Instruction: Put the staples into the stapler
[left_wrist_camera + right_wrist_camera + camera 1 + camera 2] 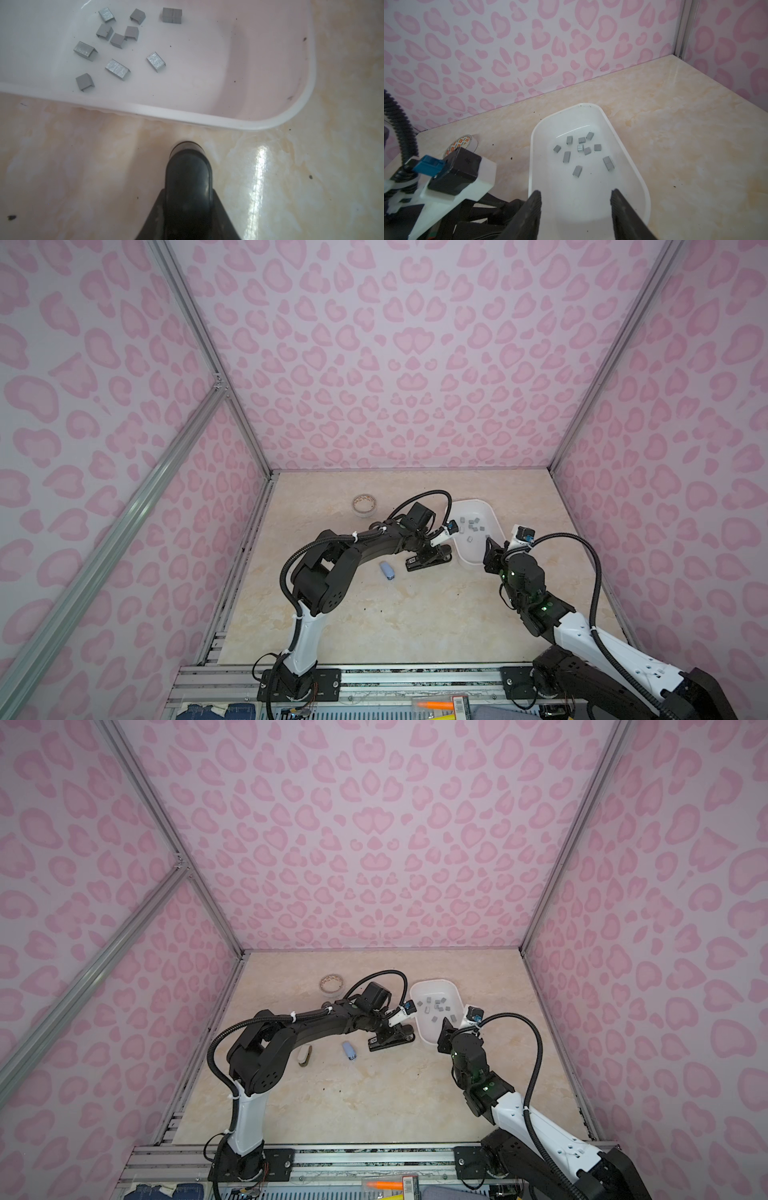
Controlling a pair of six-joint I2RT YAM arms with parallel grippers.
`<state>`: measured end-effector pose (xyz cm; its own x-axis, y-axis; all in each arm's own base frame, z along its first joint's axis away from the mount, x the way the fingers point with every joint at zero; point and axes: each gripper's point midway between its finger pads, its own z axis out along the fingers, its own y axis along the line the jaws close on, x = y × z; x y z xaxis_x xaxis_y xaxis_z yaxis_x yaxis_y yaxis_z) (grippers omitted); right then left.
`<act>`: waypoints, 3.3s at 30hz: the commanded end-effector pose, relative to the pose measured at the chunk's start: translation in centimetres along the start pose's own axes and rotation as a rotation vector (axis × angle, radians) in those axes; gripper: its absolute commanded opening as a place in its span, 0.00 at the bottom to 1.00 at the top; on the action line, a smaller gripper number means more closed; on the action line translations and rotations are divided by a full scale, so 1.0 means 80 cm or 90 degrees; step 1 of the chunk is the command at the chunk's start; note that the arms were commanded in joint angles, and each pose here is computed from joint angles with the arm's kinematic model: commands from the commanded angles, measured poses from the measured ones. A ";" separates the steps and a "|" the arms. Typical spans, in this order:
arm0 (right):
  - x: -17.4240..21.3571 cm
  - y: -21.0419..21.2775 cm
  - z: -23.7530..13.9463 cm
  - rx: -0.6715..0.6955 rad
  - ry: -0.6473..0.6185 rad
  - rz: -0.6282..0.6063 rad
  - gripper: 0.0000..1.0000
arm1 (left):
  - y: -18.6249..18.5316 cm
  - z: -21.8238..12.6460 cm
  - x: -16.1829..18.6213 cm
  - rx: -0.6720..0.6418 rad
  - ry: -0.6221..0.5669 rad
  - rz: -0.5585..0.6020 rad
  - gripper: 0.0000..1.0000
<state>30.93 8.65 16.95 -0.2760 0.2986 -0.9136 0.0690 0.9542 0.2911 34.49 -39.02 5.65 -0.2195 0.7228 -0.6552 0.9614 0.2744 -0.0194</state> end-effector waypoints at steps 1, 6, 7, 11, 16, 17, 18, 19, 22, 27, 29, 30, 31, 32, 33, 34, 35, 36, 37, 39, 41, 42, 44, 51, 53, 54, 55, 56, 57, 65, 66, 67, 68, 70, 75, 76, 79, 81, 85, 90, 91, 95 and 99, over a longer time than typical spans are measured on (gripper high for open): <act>0.007 0.010 -0.001 -0.032 0.014 0.006 0.55 | 0.015 -0.026 -0.019 -0.052 -0.013 0.002 0.04; 0.011 0.030 0.000 -0.080 0.044 0.008 0.54 | 0.013 -0.073 -0.039 -0.092 -0.046 -0.006 0.04; 0.012 0.036 -0.001 -0.095 0.053 0.007 0.55 | 0.008 -0.085 -0.044 -0.094 -0.060 -0.010 0.04; 0.009 0.060 -0.005 -0.152 0.071 0.024 0.54 | -0.012 -0.122 -0.048 -0.090 -0.100 -0.037 0.04; -0.006 0.101 -0.020 -0.254 0.095 0.046 0.53 | -0.032 -0.155 -0.048 -0.084 -0.140 -0.086 0.04; -0.008 0.109 -0.023 -0.272 0.101 0.045 0.53 | -0.036 -0.162 -0.047 -0.081 -0.148 -0.096 0.04; -0.010 0.114 -0.025 -0.284 0.105 0.049 0.53 | -0.039 -0.168 -0.048 -0.081 -0.159 -0.103 0.04; -0.010 0.117 -0.025 -0.289 0.108 0.054 0.53 | -0.042 -0.173 -0.047 -0.080 -0.166 -0.110 0.04; -0.006 0.123 -0.024 -0.304 0.114 0.063 0.53 | -0.053 -0.189 -0.051 -0.070 -0.189 -0.123 0.04; 0.000 0.146 -0.023 -0.345 0.135 0.062 0.51 | -0.075 -0.208 -0.057 -0.036 -0.231 -0.117 0.04; 0.003 0.158 -0.025 -0.359 0.144 0.055 0.51 | -0.077 -0.214 -0.060 -0.035 -0.239 -0.121 0.04; 0.006 0.164 -0.027 -0.364 0.148 0.050 0.51 | -0.077 -0.216 -0.062 -0.036 -0.243 -0.124 0.04; 0.008 0.168 -0.027 -0.366 0.150 0.046 0.51 | -0.077 -0.218 -0.064 -0.036 -0.247 -0.126 0.04; 0.012 0.172 -0.028 -0.367 0.153 0.040 0.51 | -0.076 -0.220 -0.066 -0.036 -0.251 -0.129 0.04; 0.015 0.174 -0.028 -0.364 0.154 0.035 0.52 | -0.076 -0.221 -0.068 -0.036 -0.257 -0.129 0.04; 0.018 0.173 -0.027 -0.358 0.154 0.033 0.51 | -0.075 -0.223 -0.070 -0.038 -0.261 -0.129 0.04; 0.021 0.172 -0.025 -0.351 0.156 0.031 0.51 | -0.074 -0.224 -0.073 -0.039 -0.264 -0.129 0.04; 0.024 0.169 -0.022 -0.341 0.158 0.032 0.51 | -0.075 -0.225 -0.076 -0.037 -0.267 -0.128 0.04; 0.027 0.167 -0.020 -0.335 0.160 0.031 0.51 | -0.074 -0.227 -0.079 -0.037 -0.268 -0.128 0.04; 0.033 0.167 -0.016 -0.333 0.165 0.028 0.51 | -0.075 -0.229 -0.084 -0.032 -0.275 -0.120 0.04; 0.040 0.168 -0.013 -0.333 0.177 0.026 0.50 | -0.075 -0.230 -0.087 -0.030 -0.280 -0.117 0.04; 0.043 0.170 -0.013 -0.336 0.182 0.024 0.49 | -0.074 -0.231 -0.089 -0.033 -0.284 -0.115 0.04; 0.049 0.168 -0.011 -0.333 0.187 0.023 0.49 | -0.072 -0.233 -0.093 -0.040 -0.292 -0.112 0.04; 0.077 0.159 -0.009 -0.329 0.208 0.025 0.48 | -0.074 -0.239 -0.108 -0.030 -0.321 -0.086 0.04; 0.085 0.156 -0.008 -0.326 0.215 0.028 0.48 | -0.077 -0.241 -0.111 -0.024 -0.333 -0.078 0.04; 0.086 0.154 -0.008 -0.323 0.218 0.031 0.48 | -0.078 -0.242 -0.113 -0.023 -0.338 -0.075 0.04; 0.088 0.154 -0.007 -0.322 0.221 0.034 0.48 | -0.077 -0.244 -0.114 -0.024 -0.341 -0.074 0.04; 0.088 0.155 -0.008 -0.321 0.224 0.035 0.48 | -0.078 -0.245 -0.115 -0.025 -0.342 -0.073 0.04; 0.087 0.155 -0.008 -0.322 0.225 0.035 0.48 | -0.078 -0.248 -0.115 -0.029 -0.342 -0.071 0.04; 0.086 0.163 -0.014 -0.348 0.212 0.035 0.48 | -0.094 -0.263 -0.111 -0.020 -0.368 -0.030 0.04; 0.086 0.166 -0.015 -0.350 0.214 0.034 0.48 | -0.090 -0.267 -0.111 -0.033 -0.373 -0.035 0.04; 0.088 0.168 -0.015 -0.352 0.218 0.031 0.48 | -0.088 -0.271 -0.110 -0.041 -0.377 -0.038 0.04; 0.090 0.168 -0.015 -0.350 0.219 0.027 0.48 | -0.085 -0.277 -0.110 -0.047 -0.386 -0.040 0.04; 0.095 0.164 -0.014 -0.344 0.219 0.022 0.48 | -0.085 -0.287 -0.109 -0.046 -0.408 -0.036 0.04; 0.098 0.161 -0.014 -0.344 0.213 0.028 0.47 | -0.087 -0.288 -0.106 -0.033 -0.414 -0.035 0.04; 0.095 0.161 -0.016 -0.345 0.210 0.031 0.48 | -0.086 -0.290 -0.107 -0.034 -0.416 -0.036 0.04; 0.079 0.157 -0.024 -0.343 0.184 0.003 0.51 | -0.085 -0.292 -0.100 -0.036 -0.416 -0.030 0.04; 0.062 0.140 -0.028 -0.307 0.153 -0.003 0.57 | -0.090 -0.289 -0.089 -0.032 -0.409 -0.011 0.04; 0.016 0.124 -0.054 -0.332 0.092 0.086 0.69 | -0.090 -0.287 -0.083 -0.048 -0.396 0.015 0.04; -0.027 0.146 -0.090 -0.430 0.044 0.177 0.76 | -0.100 -0.289 -0.081 -0.039 -0.405 0.051 0.04; -0.030 0.150 -0.093 -0.440 0.046 0.182 0.76 | -0.101 -0.288 -0.079 -0.036 -0.405 0.057 0.04; -0.035 0.172 -0.096 -0.480 0.067 0.207 0.73 | -0.103 -0.283 -0.077 -0.028 -0.398 0.062 0.04; -0.034 0.194 -0.095 -0.509 0.094 0.207 0.70 | -0.105 -0.282 -0.078 -0.027 -0.398 0.064 0.04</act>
<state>25.87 21.28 24.87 -0.4601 0.4889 -0.7411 -0.4711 0.5731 0.6705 24.07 -30.98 25.18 -0.0559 0.2877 -0.9561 0.9586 0.2833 0.0292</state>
